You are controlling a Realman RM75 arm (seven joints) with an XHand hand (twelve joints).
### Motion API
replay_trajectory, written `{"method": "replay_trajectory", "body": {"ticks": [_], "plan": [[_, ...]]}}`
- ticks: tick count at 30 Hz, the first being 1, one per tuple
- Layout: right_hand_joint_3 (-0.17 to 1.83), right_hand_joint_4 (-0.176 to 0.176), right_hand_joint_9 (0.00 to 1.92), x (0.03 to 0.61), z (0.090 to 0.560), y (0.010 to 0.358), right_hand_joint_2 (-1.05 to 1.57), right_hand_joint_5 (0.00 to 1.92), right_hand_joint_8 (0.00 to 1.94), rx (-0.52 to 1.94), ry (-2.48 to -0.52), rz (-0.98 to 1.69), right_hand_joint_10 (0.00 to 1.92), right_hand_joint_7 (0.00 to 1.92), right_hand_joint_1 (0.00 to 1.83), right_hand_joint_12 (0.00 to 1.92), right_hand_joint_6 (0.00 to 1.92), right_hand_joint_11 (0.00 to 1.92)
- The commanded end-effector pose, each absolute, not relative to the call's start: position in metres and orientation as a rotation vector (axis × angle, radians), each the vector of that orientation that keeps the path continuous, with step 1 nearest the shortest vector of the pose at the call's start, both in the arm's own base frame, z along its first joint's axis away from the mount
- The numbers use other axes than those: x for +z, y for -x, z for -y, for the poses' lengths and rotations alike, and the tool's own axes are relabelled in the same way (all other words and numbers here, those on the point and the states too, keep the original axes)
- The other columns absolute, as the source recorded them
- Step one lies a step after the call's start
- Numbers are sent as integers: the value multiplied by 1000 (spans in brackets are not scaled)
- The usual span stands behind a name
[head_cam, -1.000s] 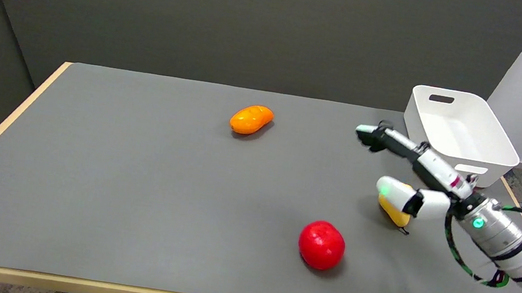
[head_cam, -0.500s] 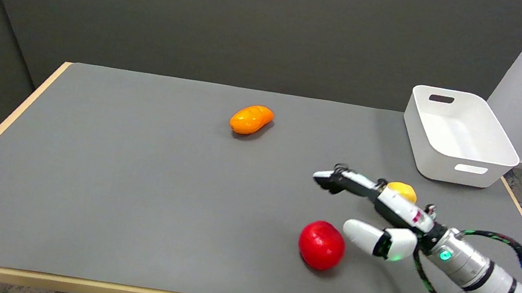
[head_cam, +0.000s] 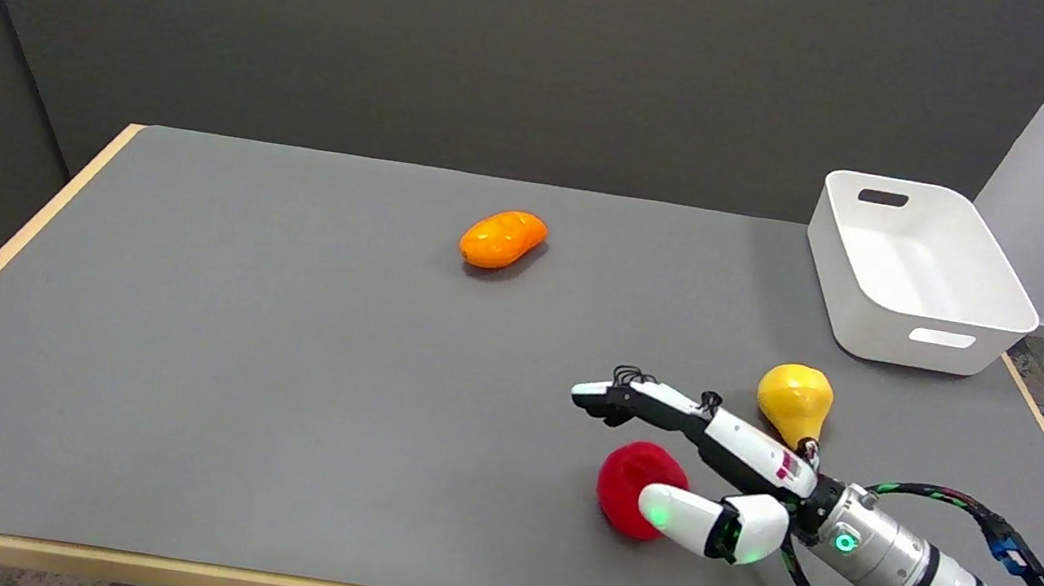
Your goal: Pick up tomato.
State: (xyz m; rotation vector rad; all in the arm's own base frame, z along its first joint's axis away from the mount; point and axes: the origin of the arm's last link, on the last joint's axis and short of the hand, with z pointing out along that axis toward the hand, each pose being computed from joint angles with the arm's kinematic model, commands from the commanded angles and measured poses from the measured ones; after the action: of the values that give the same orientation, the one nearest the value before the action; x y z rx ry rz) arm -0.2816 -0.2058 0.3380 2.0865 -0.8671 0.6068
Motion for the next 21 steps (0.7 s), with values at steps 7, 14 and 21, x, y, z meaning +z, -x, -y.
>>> {"method": "replay_trajectory", "body": {"ticks": [7,14,21], "plan": [[952,108,216,332,247,294,640,194,312,461,-2064,829,598,264,243,1146,437,85],[990,104,110,351,248,297,583,155,286,364,-2063,668,548,165,230,978,447,5],[989,96,69,366,235,293,569,140,281,387,-2040,617,548,141,227,959,443,-1]]}}
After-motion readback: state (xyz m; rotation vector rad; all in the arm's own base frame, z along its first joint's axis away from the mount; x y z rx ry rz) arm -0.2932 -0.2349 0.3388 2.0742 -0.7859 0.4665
